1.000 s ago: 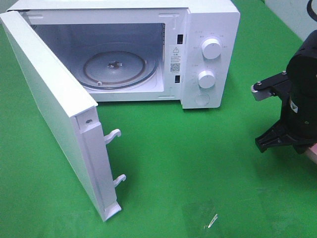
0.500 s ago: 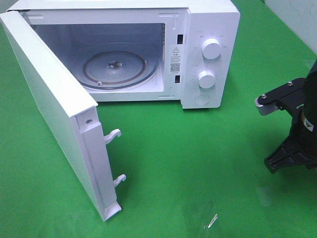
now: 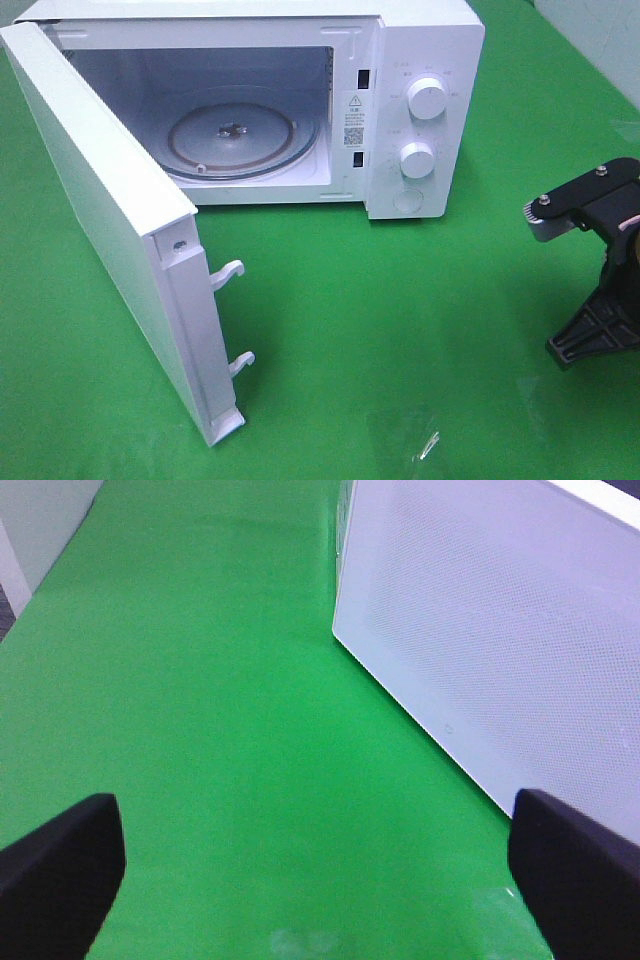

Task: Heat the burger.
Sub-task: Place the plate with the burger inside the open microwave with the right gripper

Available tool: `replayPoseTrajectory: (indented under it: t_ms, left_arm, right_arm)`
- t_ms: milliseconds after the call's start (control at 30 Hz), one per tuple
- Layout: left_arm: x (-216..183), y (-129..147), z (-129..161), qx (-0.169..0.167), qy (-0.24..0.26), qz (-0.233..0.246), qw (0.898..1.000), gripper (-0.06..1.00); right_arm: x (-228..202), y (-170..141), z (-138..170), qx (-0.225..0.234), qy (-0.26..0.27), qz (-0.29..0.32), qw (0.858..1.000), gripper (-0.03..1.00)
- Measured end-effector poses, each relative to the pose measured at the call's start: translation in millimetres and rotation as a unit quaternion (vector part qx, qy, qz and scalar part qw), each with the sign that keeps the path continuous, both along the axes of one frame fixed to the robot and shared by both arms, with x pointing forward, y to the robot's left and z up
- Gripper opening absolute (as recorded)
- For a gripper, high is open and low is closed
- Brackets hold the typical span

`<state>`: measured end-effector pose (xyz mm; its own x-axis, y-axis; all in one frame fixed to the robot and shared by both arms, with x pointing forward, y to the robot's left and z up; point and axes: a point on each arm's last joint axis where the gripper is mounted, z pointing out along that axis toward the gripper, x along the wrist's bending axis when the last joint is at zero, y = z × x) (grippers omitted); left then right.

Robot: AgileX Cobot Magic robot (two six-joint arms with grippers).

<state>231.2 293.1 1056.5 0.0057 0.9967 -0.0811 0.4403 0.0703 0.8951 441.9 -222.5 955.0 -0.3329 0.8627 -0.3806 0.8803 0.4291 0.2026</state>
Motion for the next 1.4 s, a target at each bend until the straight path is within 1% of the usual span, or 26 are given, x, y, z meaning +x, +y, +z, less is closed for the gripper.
replayPoseTrajectory:
  t_ms: [200,267,367,400,600,700,1000,1200,1400]
  left_arm:
    - [0,0,0,0.0,0.0,0.0,1.0,0.98]
    - [0,0,0,0.0,0.0,0.0,1.0,0.98]
    - [0,0,0,0.0,0.0,0.0,1.0,0.98]
    - [0,0,0,0.0,0.0,0.0,1.0,0.98]
    - [0,0,0,0.0,0.0,0.0,1.0,0.98]
    - [0,0,0,0.0,0.0,0.0,1.0,0.98]
    - [0,0,0,0.0,0.0,0.0,1.0,0.98]
    - [0,0,0,0.0,0.0,0.0,1.0,0.98]
    - [0,0,0,0.0,0.0,0.0,1.0,0.98]
  right_arm:
    - [-4,8,1,-0.001,0.0,0.02,1.0,0.02]
    - [-8,15,1,-0.004,0.002,0.037,0.999,0.02]
    - [-10,19,1,-0.006,0.004,0.047,0.999,0.02]
    - [-12,23,1,-0.007,0.004,0.06,0.998,0.02]
    - [-18,31,0,-0.01,0.006,0.084,0.996,0.03]
    - [-25,35,-4,-0.02,0.016,0.109,0.994,0.03]
    - [-43,44,-12,-0.033,0.031,0.155,0.987,0.03]
    - [-49,49,-10,-0.034,0.028,0.174,0.984,0.03]
    - [-59,49,1,-0.026,0.009,0.198,0.98,0.04]
